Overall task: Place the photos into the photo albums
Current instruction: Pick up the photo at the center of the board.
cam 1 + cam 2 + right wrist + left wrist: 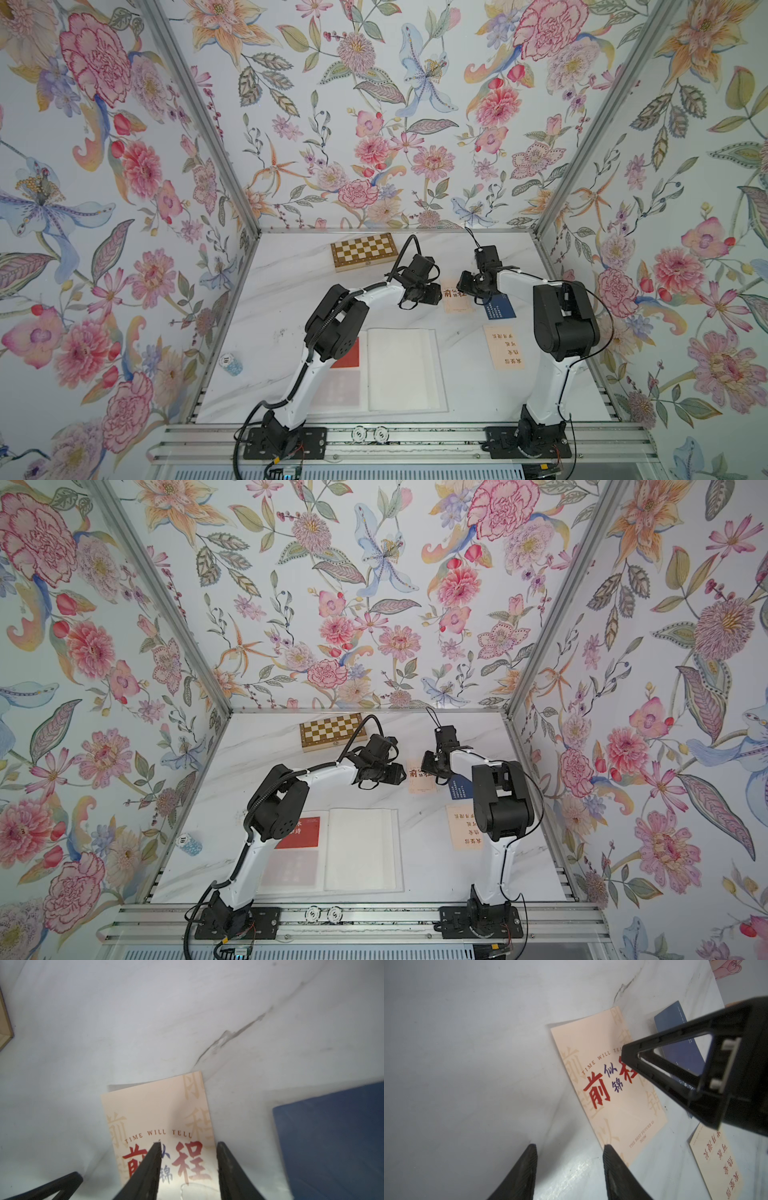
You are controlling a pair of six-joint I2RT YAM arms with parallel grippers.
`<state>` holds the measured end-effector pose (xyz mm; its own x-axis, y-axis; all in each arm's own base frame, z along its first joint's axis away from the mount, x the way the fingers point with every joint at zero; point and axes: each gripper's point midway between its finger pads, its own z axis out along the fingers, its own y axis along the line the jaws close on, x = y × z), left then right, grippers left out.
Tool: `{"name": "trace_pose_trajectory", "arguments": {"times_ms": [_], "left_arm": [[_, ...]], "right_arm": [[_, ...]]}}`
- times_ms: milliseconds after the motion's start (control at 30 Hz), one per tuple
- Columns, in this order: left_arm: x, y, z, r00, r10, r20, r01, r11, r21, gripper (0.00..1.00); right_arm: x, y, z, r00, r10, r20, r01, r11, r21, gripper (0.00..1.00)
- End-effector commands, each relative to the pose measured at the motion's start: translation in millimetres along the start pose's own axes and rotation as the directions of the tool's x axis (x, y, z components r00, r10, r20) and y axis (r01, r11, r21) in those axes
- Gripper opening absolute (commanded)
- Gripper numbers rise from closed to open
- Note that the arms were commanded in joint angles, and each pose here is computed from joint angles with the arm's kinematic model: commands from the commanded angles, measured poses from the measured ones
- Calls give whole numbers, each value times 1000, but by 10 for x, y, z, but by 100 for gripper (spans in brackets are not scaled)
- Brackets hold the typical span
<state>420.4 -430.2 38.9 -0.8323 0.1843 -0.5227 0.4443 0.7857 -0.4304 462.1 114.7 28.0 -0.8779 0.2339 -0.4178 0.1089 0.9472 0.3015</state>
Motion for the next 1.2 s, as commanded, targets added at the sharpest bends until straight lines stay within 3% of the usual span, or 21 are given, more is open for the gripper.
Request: {"name": "trace_pose_trajectory", "arguments": {"times_ms": [0,400,767,1167], "left_arm": [[76,-2,35,1000,-13,-22,12,1000,-14,49],[151,40,24,999,-37,-39,36,999,-26,45],[313,-39,23,996,-61,-65,61,998,-11,38],[385,-46,61,994,-75,-76,75,997,-4,37]], "right_arm": [[257,82,55,997,-34,-73,34,999,-3,45],[355,32,-87,997,-42,-61,43,999,19,45],[599,57,3,992,-79,-99,81,997,14,40],[556,178,-52,992,-95,-83,95,995,-4,40]]}}
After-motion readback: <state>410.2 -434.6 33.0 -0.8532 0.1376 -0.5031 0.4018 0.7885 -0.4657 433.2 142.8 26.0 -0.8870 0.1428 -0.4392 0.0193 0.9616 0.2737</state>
